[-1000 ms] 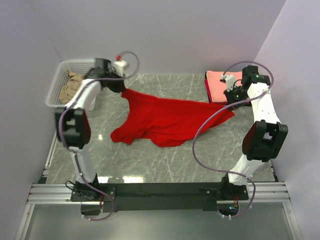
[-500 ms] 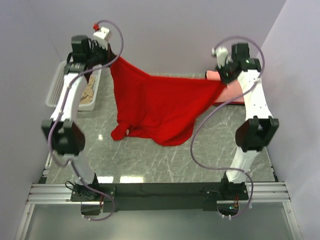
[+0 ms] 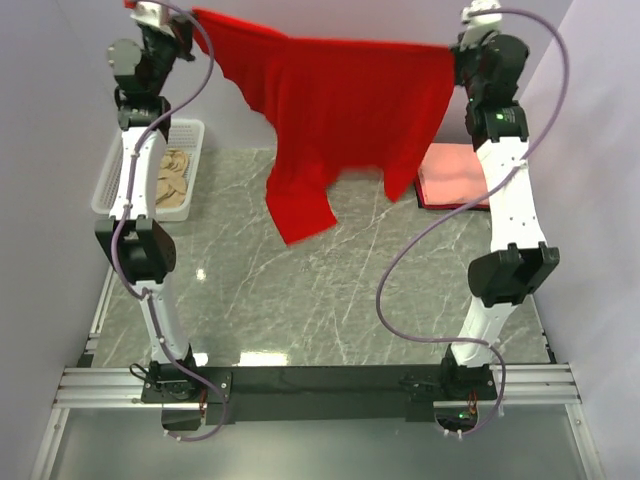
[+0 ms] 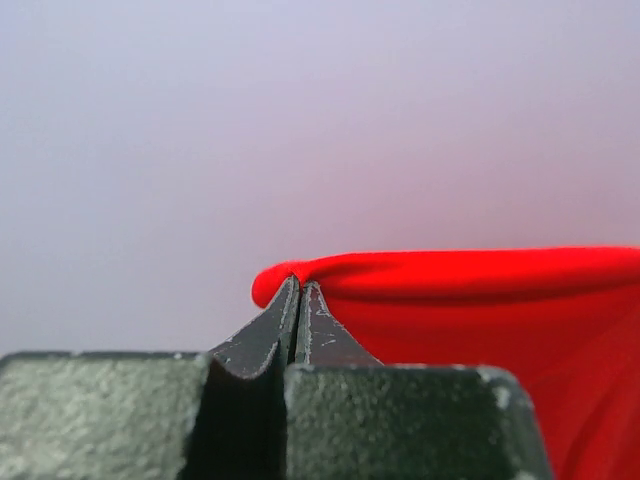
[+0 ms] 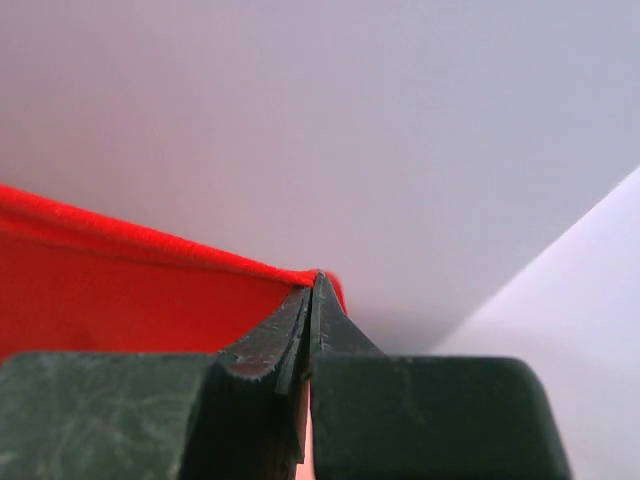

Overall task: Fold and stack the t-shirts
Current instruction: Flatten the tshirt out

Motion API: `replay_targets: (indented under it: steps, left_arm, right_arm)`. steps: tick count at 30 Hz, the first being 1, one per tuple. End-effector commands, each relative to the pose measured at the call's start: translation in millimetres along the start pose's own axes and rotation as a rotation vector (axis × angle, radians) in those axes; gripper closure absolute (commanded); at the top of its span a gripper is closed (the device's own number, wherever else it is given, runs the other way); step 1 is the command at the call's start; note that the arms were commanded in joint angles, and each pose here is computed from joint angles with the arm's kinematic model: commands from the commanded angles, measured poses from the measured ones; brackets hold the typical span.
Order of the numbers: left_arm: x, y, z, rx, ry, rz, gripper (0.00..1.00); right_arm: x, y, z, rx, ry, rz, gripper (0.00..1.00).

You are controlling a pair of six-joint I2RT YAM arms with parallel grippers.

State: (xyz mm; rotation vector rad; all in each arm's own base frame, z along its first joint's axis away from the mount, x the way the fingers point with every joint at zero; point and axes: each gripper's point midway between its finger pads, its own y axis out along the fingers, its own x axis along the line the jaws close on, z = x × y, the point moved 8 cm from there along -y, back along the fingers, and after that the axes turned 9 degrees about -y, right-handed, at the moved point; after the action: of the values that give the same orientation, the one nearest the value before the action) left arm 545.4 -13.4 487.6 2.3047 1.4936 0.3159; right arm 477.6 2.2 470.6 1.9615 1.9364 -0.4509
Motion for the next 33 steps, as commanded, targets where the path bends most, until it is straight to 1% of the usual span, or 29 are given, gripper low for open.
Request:
replay_targets:
  steps: [1, 3, 4, 6, 7, 8, 9, 10, 11, 12, 13, 14, 15, 16, 17, 18, 19, 20, 21, 23, 24, 25, 27, 28, 29, 30, 33]
  left_arm:
    - [-17, -23, -139, -0.394, 0.167, 0.01, 0.99]
    - [-17, -28, -135, -0.369, 0.172, 0.029, 0.99]
    - [-16, -33, -123, -0.326, 0.169, 0.026, 0.99]
    - [-14, -43, -107, -0.28, 0.184, 0.014, 0.99]
    - [-13, -55, -86, -0.212, 0.181, 0.007, 0.99]
    - [-13, -63, -74, -0.167, 0.186, 0.008, 0.99]
    - [-8, -76, -35, -0.066, 0.199, -0.004, 0.99]
    - [-18, -89, -41, -0.055, 0.216, 0.008, 1.0]
    - [-20, -100, -28, -0.003, 0.208, 0.013, 1.0]
    - [-20, -122, 12, 0.123, 0.199, 0.021, 0.99]
    - [-33, -137, 3, 0.132, 0.215, 0.046, 1.0]
    - [-38, -151, 13, 0.176, 0.203, 0.053, 1.0]
    - [-41, -173, 45, 0.301, 0.172, 0.057, 1.0]
    - [-49, -187, 39, 0.316, 0.18, 0.073, 1.0]
    - [-52, -197, 44, 0.343, 0.171, 0.068, 1.0]
    - [-56, -213, 59, 0.405, 0.13, 0.062, 1.0]
    - [-63, -220, 47, 0.39, 0.141, 0.071, 1.0]
    - [-66, -224, 42, 0.384, 0.138, 0.06, 1.0]
    - [-71, -226, 26, 0.35, 0.106, 0.033, 1.0]
    - [-72, -224, 7, 0.326, 0.073, 0.017, 1.0]
    - [-74, -217, -17, 0.274, 0.055, -0.01, 1.0]
    - [-75, -215, -30, 0.244, 0.051, -0.019, 0.99]
    - [-79, -210, -50, 0.211, 0.063, 0.0, 1.0]
    - [-81, -211, -50, 0.219, 0.065, 0.015, 1.0]
    - [-82, -213, -49, 0.236, 0.062, 0.026, 1.0]
    - [-82, -215, -41, 0.259, 0.073, 0.044, 1.0]
    - [-80, -218, -26, 0.33, 0.07, 0.063, 0.99]
  right_arm:
    - [-63, -38, -84, -0.33, 0.075, 0.279, 1.0]
    - [-61, -34, -82, -0.347, 0.055, 0.277, 1.0]
    - [-59, -31, -79, -0.341, 0.039, 0.267, 1.0]
    - [-43, -20, -61, -0.308, 0.013, 0.179, 1.0]
    - [-28, -12, -38, -0.248, -0.014, 0.128, 1.0]
    - [-16, -8, -28, -0.241, -0.038, 0.055, 1.0]
    - [-10, -13, -20, -0.225, -0.058, 0.025, 1.0]
    - [12, -9, 16, -0.131, -0.1, -0.047, 1.0]
    - [21, -13, 30, -0.102, -0.126, -0.089, 1.0]
    - [21, -25, 35, -0.089, -0.156, -0.095, 1.0]
    - [37, -31, 67, -0.015, -0.16, -0.137, 1.0]
    - [42, -39, 77, 0.009, -0.169, -0.156, 1.0]
    - [43, -54, 80, 0.021, -0.201, -0.185, 1.0]
    - [54, -63, 102, 0.074, -0.211, -0.222, 1.0]
    - [55, -70, 109, 0.092, -0.218, -0.231, 1.0]
    - [53, -83, 108, 0.103, -0.24, -0.237, 1.0]
    - [55, -89, 112, 0.119, -0.247, -0.245, 1.0]
    - [48, -99, 103, 0.102, -0.245, -0.217, 1.0]
    - [44, -104, 98, 0.097, -0.232, -0.2, 1.0]
    - [30, -112, 74, 0.061, -0.224, -0.159, 1.0]
    - [23, -120, 61, 0.037, -0.204, -0.139, 1.0]
    - [14, -124, 45, -0.003, -0.199, -0.113, 1.0]
    - [8, -136, 30, -0.045, -0.209, -0.112, 1.0]
    - [8, -139, 28, -0.045, -0.221, -0.126, 1.0]
    - [13, -141, 28, -0.051, -0.236, -0.176, 1.0]
    - [19, -144, 38, -0.002, -0.264, -0.238, 1.0]
    - [31, -140, 56, 0.069, -0.277, -0.317, 1.0]
